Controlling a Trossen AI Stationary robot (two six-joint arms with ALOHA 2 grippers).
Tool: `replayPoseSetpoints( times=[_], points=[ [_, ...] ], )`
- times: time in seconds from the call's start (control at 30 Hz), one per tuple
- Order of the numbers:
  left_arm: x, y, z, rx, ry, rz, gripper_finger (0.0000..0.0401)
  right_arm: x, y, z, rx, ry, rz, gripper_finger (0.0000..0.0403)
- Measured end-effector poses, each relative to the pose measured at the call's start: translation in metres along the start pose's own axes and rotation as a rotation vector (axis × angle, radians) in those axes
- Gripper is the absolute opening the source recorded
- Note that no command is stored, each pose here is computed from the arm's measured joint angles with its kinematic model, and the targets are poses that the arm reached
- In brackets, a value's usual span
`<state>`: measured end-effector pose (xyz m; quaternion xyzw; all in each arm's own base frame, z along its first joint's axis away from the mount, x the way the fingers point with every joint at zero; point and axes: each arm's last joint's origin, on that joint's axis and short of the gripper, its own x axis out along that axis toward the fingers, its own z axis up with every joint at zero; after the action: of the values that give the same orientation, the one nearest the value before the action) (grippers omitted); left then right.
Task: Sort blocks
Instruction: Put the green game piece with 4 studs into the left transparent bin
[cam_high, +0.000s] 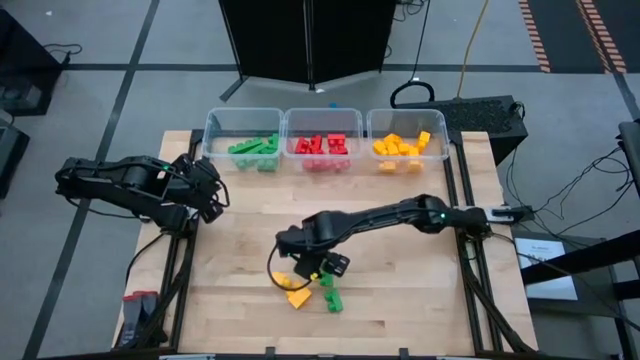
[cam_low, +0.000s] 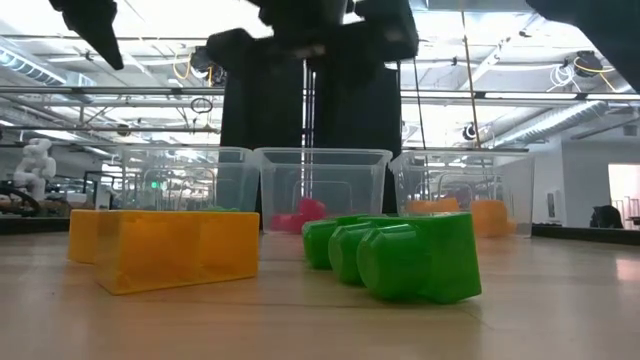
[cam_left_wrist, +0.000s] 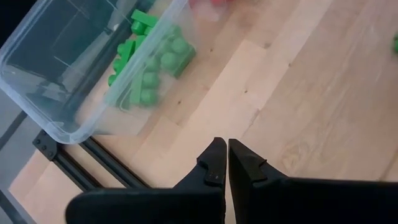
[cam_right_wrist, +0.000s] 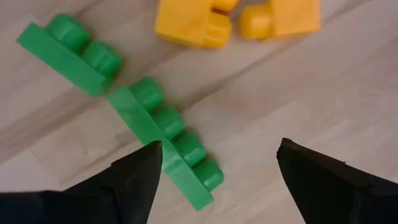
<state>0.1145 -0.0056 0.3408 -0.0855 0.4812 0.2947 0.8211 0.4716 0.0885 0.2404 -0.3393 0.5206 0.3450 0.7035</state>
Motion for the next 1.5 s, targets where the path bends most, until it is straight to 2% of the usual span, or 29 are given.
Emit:
replayPoseSetpoints(
  times=[0.33, 0.53, 0.67, 0.9, 1.03, 1.27, 1.4, 1.5],
  points=[
    [0.0, -0.001, -0.001, 0.001, 0.02, -0.025, 0.0, 0.028, -0.001, -0.005, -0.058, 0.065, 0.049, 0.0309],
    [0.0, -0.001, -0.001, 0.001, 0.023, -0.03, 0.0, 0.047, 0.014, -0.016, -0.025, 0.208, 0.127, 0.0309],
    [0.0, -0.001, -0.001, 0.001, 0.023, -0.031, 0.0, 0.054, 0.016, -0.016, -0.021, 0.251, 0.093, 0.0309],
    [0.0, -0.001, -0.001, 0.001, 0.031, -0.041, 0.0, 0.057, 0.014, -0.008, -0.058, 0.201, 0.027, 0.0309],
    [0.0, -0.001, -0.001, 0.0, 0.033, -0.044, 0.0, 0.064, 0.015, -0.011, -0.084, 0.215, 0.046, 0.0309],
    [0.0, -0.001, -0.001, 0.0, 0.033, -0.044, 0.0, 0.098, 0.026, -0.023, -0.092, 0.197, 0.09, 0.0308],
    [0.0, -0.001, -0.001, 0.001, 0.033, -0.044, 0.0, 0.108, 0.031, -0.026, -0.078, 0.23, 0.066, 0.0282],
    [0.0, -0.001, -0.001, 0.001, 0.033, -0.044, 0.0, 0.109, 0.031, -0.027, -0.043, 0.235, 0.075, 0.0227]
  ],
)
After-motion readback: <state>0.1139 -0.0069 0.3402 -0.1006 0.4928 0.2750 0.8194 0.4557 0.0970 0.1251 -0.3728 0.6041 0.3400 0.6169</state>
